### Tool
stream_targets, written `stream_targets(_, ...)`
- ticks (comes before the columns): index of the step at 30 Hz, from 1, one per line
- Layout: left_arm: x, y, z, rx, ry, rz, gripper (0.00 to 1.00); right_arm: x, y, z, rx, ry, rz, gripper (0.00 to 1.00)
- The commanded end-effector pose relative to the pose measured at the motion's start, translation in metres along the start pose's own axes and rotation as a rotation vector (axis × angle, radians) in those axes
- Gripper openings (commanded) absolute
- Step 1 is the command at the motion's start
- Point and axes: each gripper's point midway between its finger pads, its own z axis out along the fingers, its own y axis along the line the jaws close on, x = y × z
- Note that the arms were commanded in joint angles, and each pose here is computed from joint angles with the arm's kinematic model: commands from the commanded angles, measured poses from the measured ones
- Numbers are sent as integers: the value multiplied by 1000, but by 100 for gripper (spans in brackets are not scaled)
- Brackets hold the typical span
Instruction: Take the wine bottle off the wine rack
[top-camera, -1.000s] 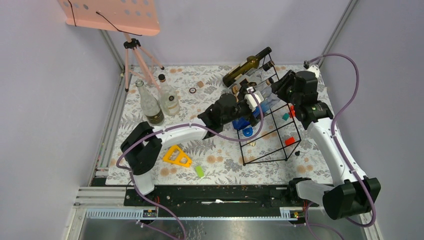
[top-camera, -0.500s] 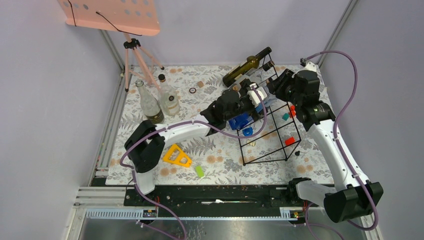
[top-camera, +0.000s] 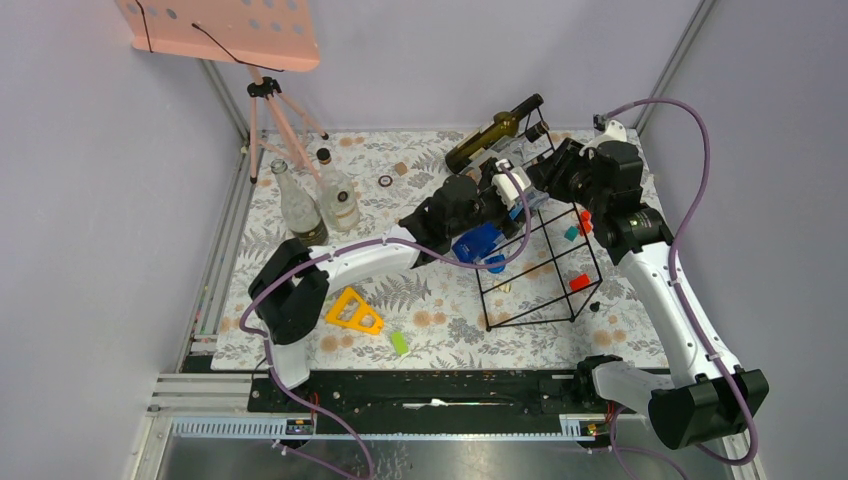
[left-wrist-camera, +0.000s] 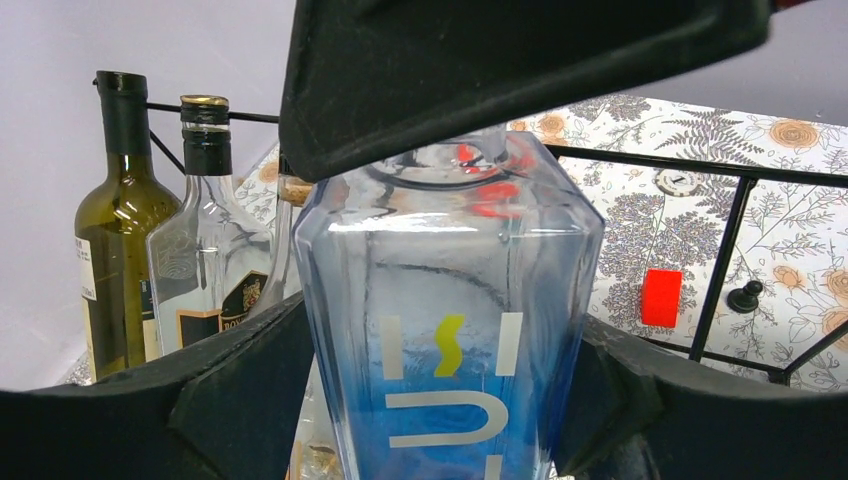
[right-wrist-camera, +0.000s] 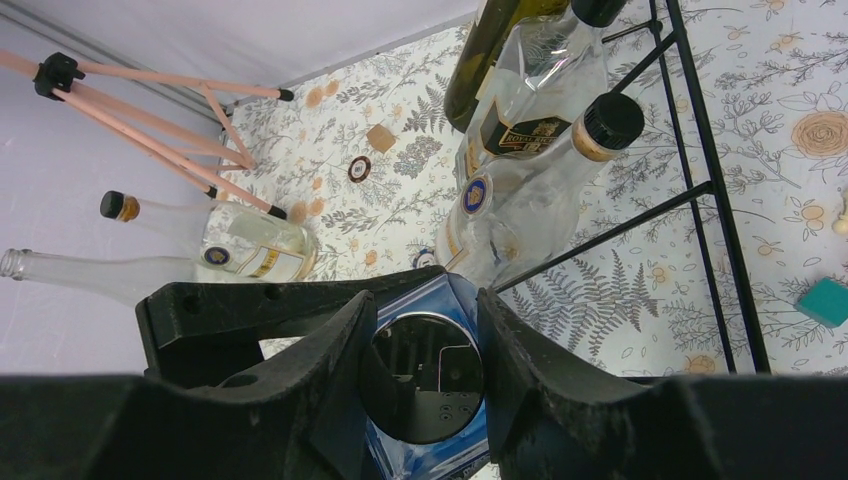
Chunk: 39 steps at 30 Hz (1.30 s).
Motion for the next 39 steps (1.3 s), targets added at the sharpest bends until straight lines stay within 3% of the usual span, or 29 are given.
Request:
stream_targets(1, -22, 31, 5, -118, -55, -8, 79, -40, 65, -28, -252, -121, 36, 0)
stream_targets(5, -22, 34, 5, -139, -49, -19, 74, -37, 69, -29, -272, -113, 22, 0)
stream_targets(7, -23, 35, 5, -146, -47, -28, 67, -36, 70, -29, -277, -111, 13, 0)
stream_targets(10, -24, 36, 4, -151, -43, -48, 45, -33, 70, -29, -285, -107, 8, 0)
stream_targets(16, -23, 44, -1, -206, -35, -87, 12, -31, 73, -32, -296, -98, -3, 1)
stream_targets(17, -23, 45, -3, -215, -36, -88, 7, -30, 72, -32, -294, -96, -7, 7)
stream_targets(18, -23, 47, -5, -225, -38, -88, 2, -30, 72, -32, -291, -97, -10, 20)
stream_targets(21, -23, 51, -15, -254, -50, -91, 0, -34, 71, -37, -277, -109, -21, 50)
stream_targets(24, -24, 58, -28, -290, -61, -91, 0, -41, 70, -45, -260, -142, -32, 67)
stream_targets(26, -24, 63, -36, -316, -71, -92, 0, -46, 71, -52, -259, -163, -41, 85)
stream_targets(29, -26, 71, -49, -351, -87, -93, 0, -53, 75, -63, -263, -191, -46, 90)
stream_targets(39, -58, 91, -102, -449, -188, -133, 0, -55, 75, -83, -270, -226, -47, 91)
